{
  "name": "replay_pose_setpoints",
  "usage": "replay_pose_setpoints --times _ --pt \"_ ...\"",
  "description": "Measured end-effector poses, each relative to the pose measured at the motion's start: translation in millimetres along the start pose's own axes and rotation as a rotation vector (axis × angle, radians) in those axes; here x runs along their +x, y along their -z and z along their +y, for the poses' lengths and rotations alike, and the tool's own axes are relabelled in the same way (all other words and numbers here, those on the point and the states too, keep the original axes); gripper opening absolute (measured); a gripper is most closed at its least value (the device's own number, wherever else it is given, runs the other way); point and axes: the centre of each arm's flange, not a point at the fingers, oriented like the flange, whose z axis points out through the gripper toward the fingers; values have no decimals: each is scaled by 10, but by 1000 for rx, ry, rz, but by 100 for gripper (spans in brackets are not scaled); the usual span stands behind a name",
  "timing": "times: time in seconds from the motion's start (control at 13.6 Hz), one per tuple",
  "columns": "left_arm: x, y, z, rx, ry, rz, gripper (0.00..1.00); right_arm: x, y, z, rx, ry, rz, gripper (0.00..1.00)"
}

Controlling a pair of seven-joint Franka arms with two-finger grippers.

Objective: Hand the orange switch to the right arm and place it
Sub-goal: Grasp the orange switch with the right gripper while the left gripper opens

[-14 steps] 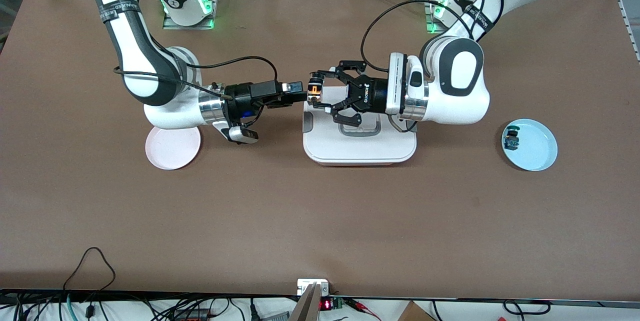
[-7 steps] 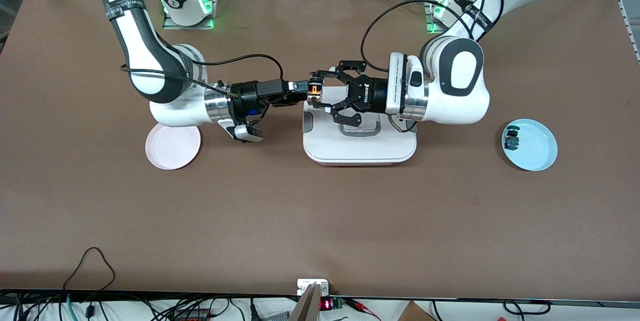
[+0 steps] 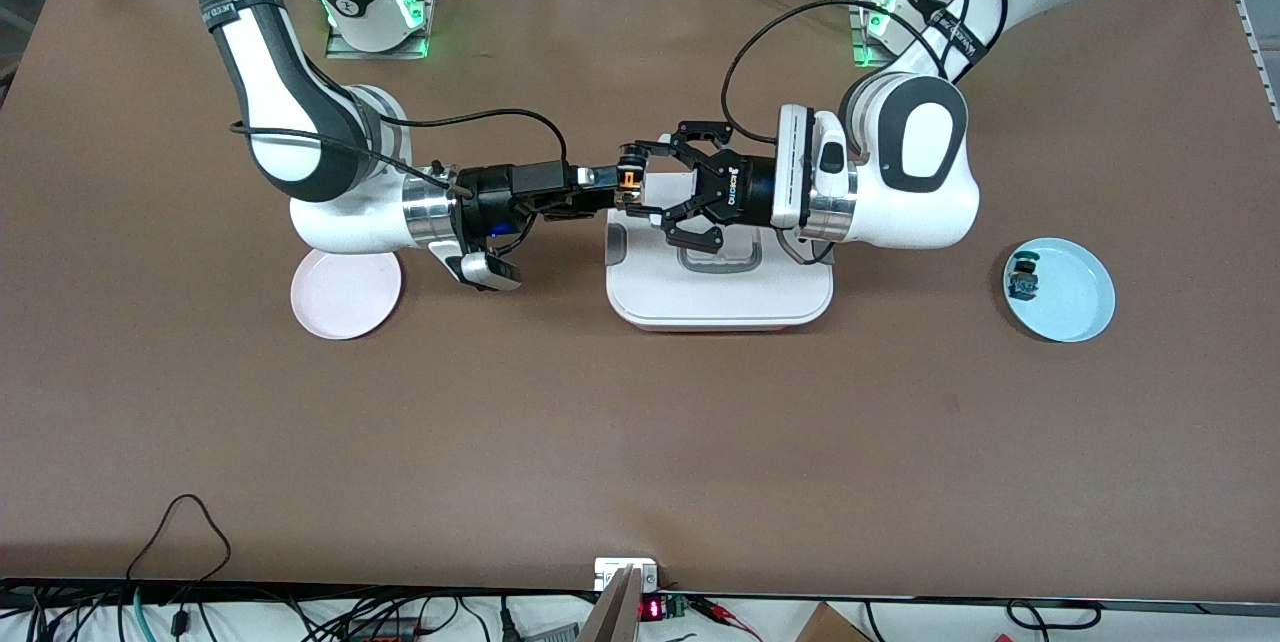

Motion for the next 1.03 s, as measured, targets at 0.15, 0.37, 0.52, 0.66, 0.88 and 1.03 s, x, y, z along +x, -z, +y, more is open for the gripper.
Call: replay_pose_setpoints --times 0.15,0.37,0.52,0.66,0.88,1.03 --pt "0 0 0 0 0 0 72 -3 -15 6 -4 0 3 90" --pt "0 1 -1 0 -1 0 72 -12 -39 12 -6 4 2 84" --pt "0 2 -1 0 -2 0 72 -23 -63 18 -8 21 -1 68" --pt "0 3 -1 0 -2 0 72 -27 -76 25 -11 36 2 47" --pt "1 8 -3 1 -2 0 72 -27 -79 26 -13 43 3 41" --pt "1 9 -4 1 -2 0 72 -27 -81 26 -13 43 3 41"
